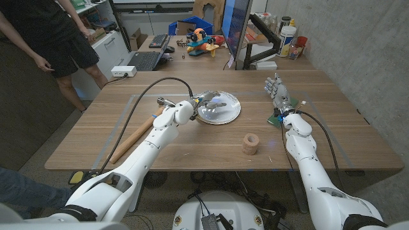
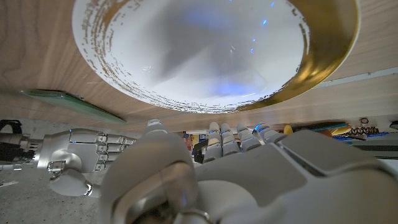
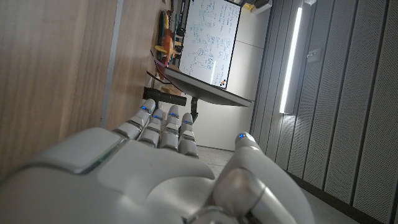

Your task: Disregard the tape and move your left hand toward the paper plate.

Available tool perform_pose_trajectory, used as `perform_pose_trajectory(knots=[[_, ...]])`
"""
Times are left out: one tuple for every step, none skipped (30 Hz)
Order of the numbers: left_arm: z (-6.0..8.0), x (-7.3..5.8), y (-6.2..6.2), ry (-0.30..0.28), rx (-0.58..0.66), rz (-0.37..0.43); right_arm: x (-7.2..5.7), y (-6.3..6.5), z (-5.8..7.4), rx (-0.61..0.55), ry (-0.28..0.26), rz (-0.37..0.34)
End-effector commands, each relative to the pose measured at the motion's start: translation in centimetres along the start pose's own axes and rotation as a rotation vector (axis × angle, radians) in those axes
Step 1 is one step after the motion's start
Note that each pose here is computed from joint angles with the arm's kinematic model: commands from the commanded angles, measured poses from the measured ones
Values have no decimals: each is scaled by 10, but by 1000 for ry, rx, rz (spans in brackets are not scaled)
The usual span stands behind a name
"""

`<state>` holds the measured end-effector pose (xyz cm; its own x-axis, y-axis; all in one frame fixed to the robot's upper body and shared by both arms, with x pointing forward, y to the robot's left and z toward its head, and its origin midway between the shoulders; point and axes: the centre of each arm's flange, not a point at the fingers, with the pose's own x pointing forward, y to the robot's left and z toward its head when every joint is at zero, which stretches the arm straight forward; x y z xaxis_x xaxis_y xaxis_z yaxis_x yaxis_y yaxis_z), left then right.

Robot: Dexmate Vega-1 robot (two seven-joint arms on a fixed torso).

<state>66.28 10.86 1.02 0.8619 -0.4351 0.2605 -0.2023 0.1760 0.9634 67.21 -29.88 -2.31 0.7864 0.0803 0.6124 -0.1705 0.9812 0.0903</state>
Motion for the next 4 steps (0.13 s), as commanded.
perform_pose_trajectory(knots=[[4, 0, -1, 5, 0, 3, 1, -5, 2, -2, 0, 6], [4, 0, -1, 6, 0, 3, 1, -5, 2, -2, 1, 7], [4, 0, -2, 7, -1, 3, 1, -5, 2, -2, 1, 8], [4, 0, -2, 8, -1, 2, 2, -5, 2, -3, 2, 9]])
